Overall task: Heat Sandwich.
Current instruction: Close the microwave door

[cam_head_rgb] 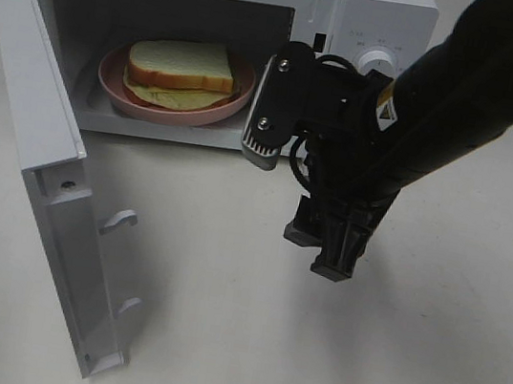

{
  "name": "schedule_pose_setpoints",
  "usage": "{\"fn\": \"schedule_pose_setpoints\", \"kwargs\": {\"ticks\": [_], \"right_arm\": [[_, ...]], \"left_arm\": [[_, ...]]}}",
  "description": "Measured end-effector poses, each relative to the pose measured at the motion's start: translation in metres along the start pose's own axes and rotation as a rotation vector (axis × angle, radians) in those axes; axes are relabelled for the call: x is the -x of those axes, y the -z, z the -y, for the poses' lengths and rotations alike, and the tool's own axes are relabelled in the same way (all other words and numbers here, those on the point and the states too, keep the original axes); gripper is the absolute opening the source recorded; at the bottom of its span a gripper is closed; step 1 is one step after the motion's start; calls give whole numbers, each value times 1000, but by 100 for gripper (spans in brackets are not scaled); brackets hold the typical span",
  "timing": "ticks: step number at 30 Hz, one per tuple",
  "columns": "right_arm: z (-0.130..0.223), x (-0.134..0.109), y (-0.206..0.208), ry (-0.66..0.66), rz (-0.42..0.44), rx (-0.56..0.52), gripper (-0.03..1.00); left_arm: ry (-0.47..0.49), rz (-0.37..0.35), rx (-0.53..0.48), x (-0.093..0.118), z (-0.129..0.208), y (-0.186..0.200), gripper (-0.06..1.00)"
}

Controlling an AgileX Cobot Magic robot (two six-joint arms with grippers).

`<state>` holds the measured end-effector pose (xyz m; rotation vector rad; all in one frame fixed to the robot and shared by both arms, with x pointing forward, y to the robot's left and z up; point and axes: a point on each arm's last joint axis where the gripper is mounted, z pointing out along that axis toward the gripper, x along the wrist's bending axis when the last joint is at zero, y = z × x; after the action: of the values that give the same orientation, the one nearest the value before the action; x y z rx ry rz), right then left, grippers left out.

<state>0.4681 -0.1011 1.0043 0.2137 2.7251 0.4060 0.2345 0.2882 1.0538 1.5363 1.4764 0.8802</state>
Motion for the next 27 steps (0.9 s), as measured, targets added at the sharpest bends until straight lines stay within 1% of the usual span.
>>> {"fn": "schedule_pose_setpoints", "kwargs": {"ticks": [1,3,5,6,8,9,10,11,13,14,15,17,19,20,24,27], "right_arm": [[4,-3,7,-46,8,9,70],[9,-6,16,-96,18,24,70],[11,-8,19,-118,20,27,70],[16,-10,28,-179,30,41,70],[20,-14,38,-255,40,60,70],[20,-14,38,-255,40,60,70],[27,-18,45,-333,43,70,70],[30,-20,48,-363,43,72,70],[36,-25,57,-426,46,79,72],[36,-25,57,-426,46,79,72],[44,-30,64,-485,41,71,75],[51,-35,72,-527,39,62,78],[55,-38,76,-540,36,52,79],[63,-44,82,-559,29,27,79],[73,-50,94,-574,24,5,79],[86,-59,112,-608,22,-19,79]], "left_arm": [[0,0,0,0,0,0,97],[0,0,0,0,0,0,97],[0,0,0,0,0,0,97],[0,0,0,0,0,0,97],[0,0,0,0,0,0,97],[0,0,0,0,0,0,97],[0,0,0,0,0,0,97],[0,0,0,0,0,0,97],[0,0,0,0,0,0,97],[0,0,0,0,0,0,97],[0,0,0,0,0,0,97],[0,0,0,0,0,0,97],[0,0,0,0,0,0,97],[0,0,0,0,0,0,97],[0,0,0,0,0,0,97],[0,0,0,0,0,0,97]]}}
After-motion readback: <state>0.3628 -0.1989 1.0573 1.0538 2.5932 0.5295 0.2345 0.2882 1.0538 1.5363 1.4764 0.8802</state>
